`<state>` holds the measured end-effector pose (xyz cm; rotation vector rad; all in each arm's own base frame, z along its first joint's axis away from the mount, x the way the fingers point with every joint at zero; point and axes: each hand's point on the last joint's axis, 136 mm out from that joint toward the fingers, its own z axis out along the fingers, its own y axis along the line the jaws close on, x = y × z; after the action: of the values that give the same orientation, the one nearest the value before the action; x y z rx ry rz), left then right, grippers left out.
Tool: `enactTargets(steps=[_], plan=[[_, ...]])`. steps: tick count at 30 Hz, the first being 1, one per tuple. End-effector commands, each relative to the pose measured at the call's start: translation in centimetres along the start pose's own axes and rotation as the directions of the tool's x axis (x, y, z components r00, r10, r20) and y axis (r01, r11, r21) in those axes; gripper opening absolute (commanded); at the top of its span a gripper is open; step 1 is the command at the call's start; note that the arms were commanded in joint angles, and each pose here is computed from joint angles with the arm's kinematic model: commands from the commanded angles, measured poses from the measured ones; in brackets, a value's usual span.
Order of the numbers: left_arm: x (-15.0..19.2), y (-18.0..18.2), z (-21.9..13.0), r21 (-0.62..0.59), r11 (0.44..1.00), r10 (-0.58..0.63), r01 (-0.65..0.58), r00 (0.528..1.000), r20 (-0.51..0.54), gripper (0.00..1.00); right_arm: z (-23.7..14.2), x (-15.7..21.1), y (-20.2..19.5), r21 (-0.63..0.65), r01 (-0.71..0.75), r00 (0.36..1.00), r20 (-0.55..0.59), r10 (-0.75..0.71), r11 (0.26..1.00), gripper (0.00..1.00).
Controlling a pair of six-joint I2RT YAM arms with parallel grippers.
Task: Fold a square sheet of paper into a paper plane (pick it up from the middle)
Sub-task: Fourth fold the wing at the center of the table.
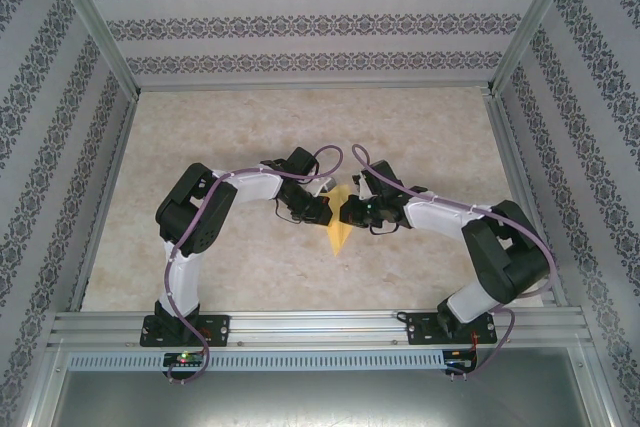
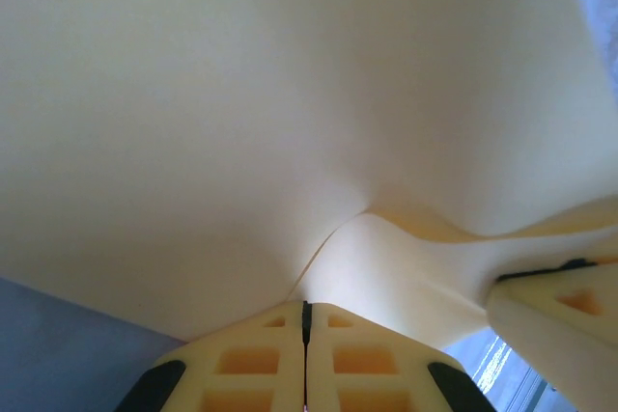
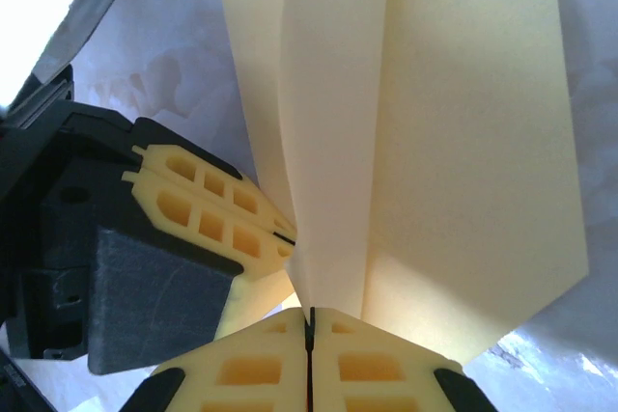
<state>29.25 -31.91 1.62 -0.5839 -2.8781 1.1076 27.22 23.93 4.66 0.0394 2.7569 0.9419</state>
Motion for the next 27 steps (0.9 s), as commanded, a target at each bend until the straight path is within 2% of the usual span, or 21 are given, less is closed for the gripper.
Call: enactTargets(steps=[1,19,27], plan=[[5.1,6.5,2.5,-0.214,0.973,-0.118,0.086,0.983,-0.14,0.08,0.6,-0.1,0.9,-0.035,-0.004,1.0,-0.011,0.004,0.999,0.06],[5.1,6.5,2.7,-0.204,0.975,-0.116,0.086,0.984,-0.137,0.08,2.3,-0.9,1.4,-0.165,-0.096,0.995,-0.013,0.095,0.982,0.06],[3.9,5.2,1.7,-0.175,0.981,-0.106,0.09,0.991,-0.084,0.04,2.1,-0.4,0.5,-0.153,-0.112,0.994,-0.013,0.111,0.982,0.05]])
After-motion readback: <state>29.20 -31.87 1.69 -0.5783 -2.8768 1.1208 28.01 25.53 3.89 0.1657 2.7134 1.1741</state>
